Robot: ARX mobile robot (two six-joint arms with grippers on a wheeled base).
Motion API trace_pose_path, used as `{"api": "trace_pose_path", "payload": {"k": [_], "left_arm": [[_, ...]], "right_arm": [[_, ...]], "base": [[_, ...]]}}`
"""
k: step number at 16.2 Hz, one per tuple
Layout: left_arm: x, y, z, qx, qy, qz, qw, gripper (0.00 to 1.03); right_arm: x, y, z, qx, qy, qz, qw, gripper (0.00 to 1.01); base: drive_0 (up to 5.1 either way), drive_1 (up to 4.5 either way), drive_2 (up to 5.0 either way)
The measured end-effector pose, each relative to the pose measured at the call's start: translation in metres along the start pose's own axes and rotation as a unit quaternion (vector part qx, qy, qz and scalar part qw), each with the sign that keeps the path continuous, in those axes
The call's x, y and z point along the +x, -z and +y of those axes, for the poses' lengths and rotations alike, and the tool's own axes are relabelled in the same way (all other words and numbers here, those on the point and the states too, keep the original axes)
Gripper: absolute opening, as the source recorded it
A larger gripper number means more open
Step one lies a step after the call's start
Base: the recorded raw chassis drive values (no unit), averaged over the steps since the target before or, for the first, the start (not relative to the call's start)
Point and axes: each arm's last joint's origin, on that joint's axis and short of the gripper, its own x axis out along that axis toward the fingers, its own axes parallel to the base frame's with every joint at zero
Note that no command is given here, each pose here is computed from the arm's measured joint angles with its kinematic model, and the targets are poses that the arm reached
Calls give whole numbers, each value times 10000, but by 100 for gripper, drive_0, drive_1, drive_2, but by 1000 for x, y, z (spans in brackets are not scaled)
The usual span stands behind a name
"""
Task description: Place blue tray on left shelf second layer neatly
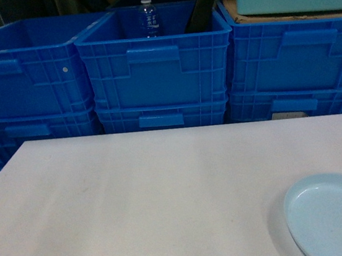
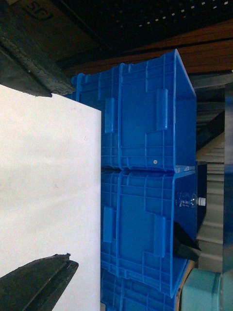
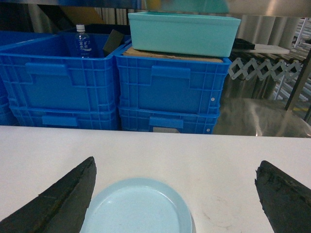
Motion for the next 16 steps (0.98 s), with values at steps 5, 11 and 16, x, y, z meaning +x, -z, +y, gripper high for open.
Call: {"api": "trace_pose_path", "payload": {"k": [5, 11, 16], "left_arm": [[0, 0, 0, 0, 0, 0, 10000, 98], [0, 0, 0, 2, 0, -2, 10000, 98], [0, 0, 0, 2, 0, -2, 10000, 98]], "right_arm": [[0, 0, 0, 0, 0, 0, 10000, 98], [0, 0, 0, -2, 0, 0, 10000, 98], [0, 0, 0, 0, 0, 0, 10000, 98]], "base": [[0, 0, 0], [0, 0, 0], [0, 0, 0]]}}
